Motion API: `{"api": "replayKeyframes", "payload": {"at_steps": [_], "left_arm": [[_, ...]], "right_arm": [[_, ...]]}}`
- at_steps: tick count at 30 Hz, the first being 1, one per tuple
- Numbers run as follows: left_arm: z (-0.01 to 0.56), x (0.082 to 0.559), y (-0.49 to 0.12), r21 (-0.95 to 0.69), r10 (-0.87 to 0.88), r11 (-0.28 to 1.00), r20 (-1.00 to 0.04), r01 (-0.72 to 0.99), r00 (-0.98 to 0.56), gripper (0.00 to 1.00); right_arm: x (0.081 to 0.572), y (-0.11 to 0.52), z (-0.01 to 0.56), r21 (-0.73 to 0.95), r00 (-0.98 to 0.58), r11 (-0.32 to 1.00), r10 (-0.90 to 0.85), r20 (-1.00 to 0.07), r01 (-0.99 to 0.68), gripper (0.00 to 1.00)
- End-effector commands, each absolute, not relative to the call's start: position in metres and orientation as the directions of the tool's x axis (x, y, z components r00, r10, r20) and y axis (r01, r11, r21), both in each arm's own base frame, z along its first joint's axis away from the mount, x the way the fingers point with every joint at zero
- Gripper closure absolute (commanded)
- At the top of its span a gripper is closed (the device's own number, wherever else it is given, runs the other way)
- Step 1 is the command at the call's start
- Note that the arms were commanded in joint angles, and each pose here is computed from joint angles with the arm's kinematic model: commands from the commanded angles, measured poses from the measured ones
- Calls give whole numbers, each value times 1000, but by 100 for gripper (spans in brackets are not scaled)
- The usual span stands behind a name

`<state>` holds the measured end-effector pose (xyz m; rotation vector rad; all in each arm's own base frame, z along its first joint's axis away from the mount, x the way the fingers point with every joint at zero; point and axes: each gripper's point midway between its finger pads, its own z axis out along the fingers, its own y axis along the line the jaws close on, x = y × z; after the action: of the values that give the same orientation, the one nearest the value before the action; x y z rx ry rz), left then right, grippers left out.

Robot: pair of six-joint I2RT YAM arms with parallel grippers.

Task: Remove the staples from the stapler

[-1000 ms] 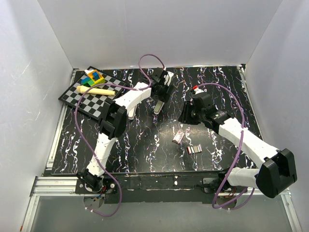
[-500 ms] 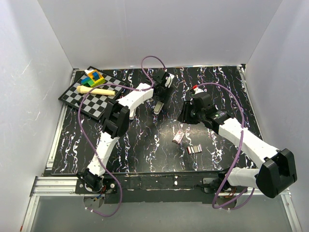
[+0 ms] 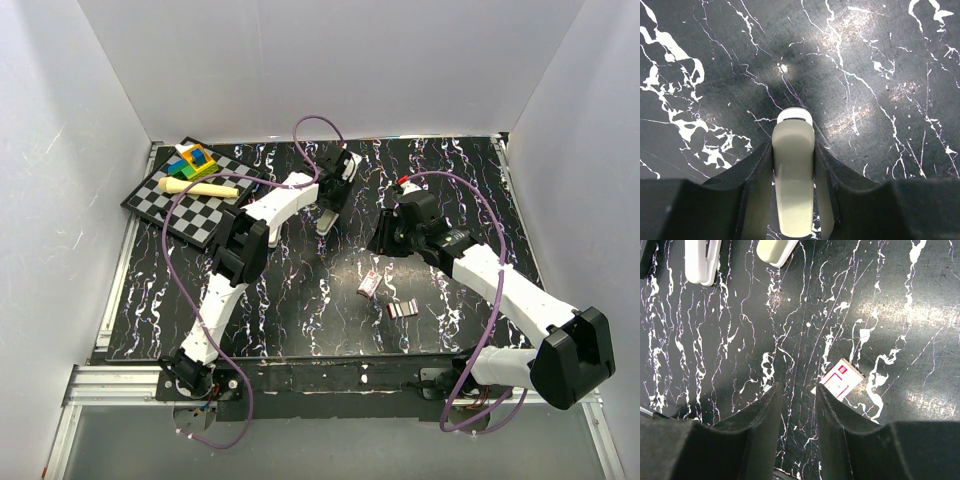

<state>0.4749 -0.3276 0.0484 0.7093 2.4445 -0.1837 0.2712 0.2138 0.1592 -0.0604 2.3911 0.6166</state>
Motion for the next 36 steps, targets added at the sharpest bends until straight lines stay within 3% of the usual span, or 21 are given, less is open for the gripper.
{"api": "replayKeyframes", "payload": {"at_steps": [1,3,22,36], "left_arm": [[76,481,-333,39,441,845,-616,533,-653,88],[84,479,-333,34,441,841,-624,540,-646,100],[204,393,-349,-182,379,666,-752,724,-539,100],[296,264,-342,-358,285,279,-855,891,-433,100]], "right_arm": [[274,221,170,435,-764,873,122,-633,-221,60],[273,220,173,436,-762,872,123,-635,-222,61],[228,196,249,382,-662,828,18,-749,-410,60],[162,202,314,361,-541,604,-141,-829,-711,59]]}}
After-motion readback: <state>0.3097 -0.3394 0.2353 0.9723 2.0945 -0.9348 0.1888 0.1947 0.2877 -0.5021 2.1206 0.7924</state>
